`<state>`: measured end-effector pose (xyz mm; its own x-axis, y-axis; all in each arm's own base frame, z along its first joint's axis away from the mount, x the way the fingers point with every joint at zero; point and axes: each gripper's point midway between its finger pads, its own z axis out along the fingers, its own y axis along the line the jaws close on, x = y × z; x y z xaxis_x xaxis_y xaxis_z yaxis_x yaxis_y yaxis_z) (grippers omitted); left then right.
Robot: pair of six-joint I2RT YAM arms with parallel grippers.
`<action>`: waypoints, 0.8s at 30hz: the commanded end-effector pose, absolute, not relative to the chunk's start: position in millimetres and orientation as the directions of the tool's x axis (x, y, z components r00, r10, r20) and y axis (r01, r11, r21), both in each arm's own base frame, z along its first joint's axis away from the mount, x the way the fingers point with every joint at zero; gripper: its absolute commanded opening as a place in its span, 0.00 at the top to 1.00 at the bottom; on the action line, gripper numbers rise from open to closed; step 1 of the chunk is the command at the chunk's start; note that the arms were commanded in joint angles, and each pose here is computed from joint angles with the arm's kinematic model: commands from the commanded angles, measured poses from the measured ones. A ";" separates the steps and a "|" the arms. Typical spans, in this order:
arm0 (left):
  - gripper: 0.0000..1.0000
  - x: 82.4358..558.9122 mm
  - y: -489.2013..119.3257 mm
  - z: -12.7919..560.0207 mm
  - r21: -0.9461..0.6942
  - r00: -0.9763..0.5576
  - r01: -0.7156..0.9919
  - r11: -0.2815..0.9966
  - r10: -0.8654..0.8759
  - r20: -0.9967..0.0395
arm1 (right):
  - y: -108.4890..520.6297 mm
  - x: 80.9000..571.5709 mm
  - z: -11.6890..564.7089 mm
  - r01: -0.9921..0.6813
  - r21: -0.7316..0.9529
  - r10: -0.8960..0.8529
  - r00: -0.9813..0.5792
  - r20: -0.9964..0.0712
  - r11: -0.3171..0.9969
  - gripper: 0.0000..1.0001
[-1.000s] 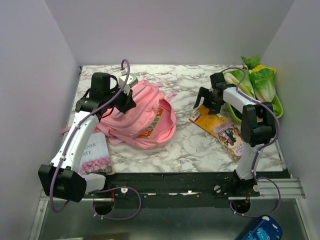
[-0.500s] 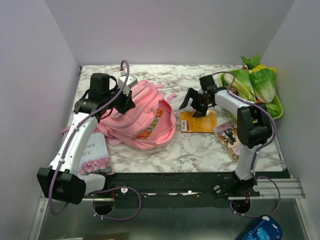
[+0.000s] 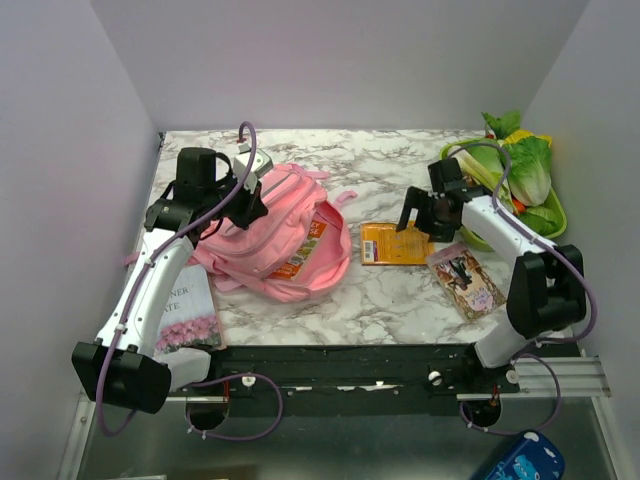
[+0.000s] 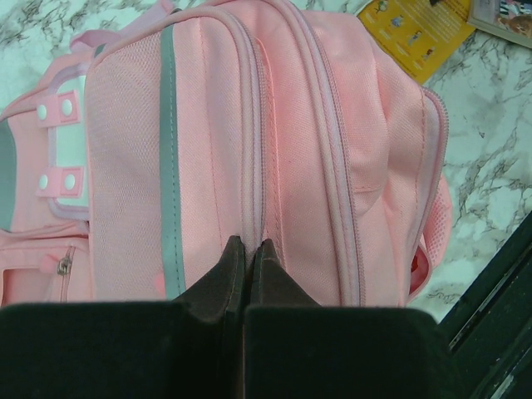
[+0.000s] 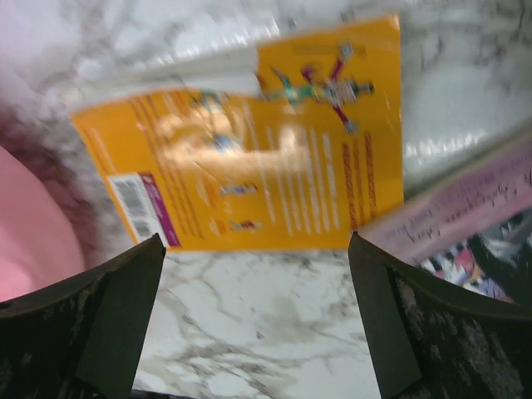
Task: Pack the student bag
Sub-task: Pick up the book from the center of the board.
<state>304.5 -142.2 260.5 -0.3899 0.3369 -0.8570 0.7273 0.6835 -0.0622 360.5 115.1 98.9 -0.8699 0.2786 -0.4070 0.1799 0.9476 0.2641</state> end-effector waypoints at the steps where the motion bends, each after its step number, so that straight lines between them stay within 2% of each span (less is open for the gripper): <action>1: 1.00 309.7 -148.1 315.6 0.023 -0.223 0.746 0.665 0.283 -0.933 | 111.9 304.0 73.5 0.148 0.257 0.231 -0.915 -0.332 0.955 0.00; 5: 1.00 312.3 -148.4 313.4 0.021 -0.225 0.745 0.667 0.281 -0.933 | 133.7 279.3 66.3 0.104 0.355 0.224 -0.922 -0.315 0.929 0.00; 6: 1.00 313.0 -149.2 312.1 0.009 -0.234 0.743 0.670 0.272 -0.934 | 159.1 267.1 65.7 0.056 0.411 0.191 -0.936 -0.296 0.910 0.08; 8: 1.00 313.4 -149.1 312.3 0.007 -0.235 0.742 0.670 0.270 -0.934 | 173.4 265.1 63.8 0.035 0.417 0.166 -0.944 -0.284 0.908 0.14; 9: 1.00 313.1 -148.9 312.1 0.006 -0.237 0.741 0.672 0.269 -0.934 | 177.0 265.5 60.2 0.032 0.418 0.158 -0.950 -0.270 0.908 0.23; 12: 1.00 312.7 -146.6 312.5 0.013 -0.235 0.734 0.680 0.271 -0.933 | 190.0 273.5 49.8 0.036 0.425 0.147 -0.962 -0.231 0.904 0.40; 15: 1.00 311.3 -143.3 313.6 0.024 -0.228 0.728 0.685 0.275 -0.934 | 199.5 288.2 43.0 0.046 0.428 0.155 -0.962 -0.224 0.903 0.51; 24: 1.00 310.2 -137.3 314.0 0.029 -0.226 0.718 0.695 0.272 -0.936 | 234.1 353.6 38.5 0.093 0.463 0.226 -0.944 -0.241 0.882 0.59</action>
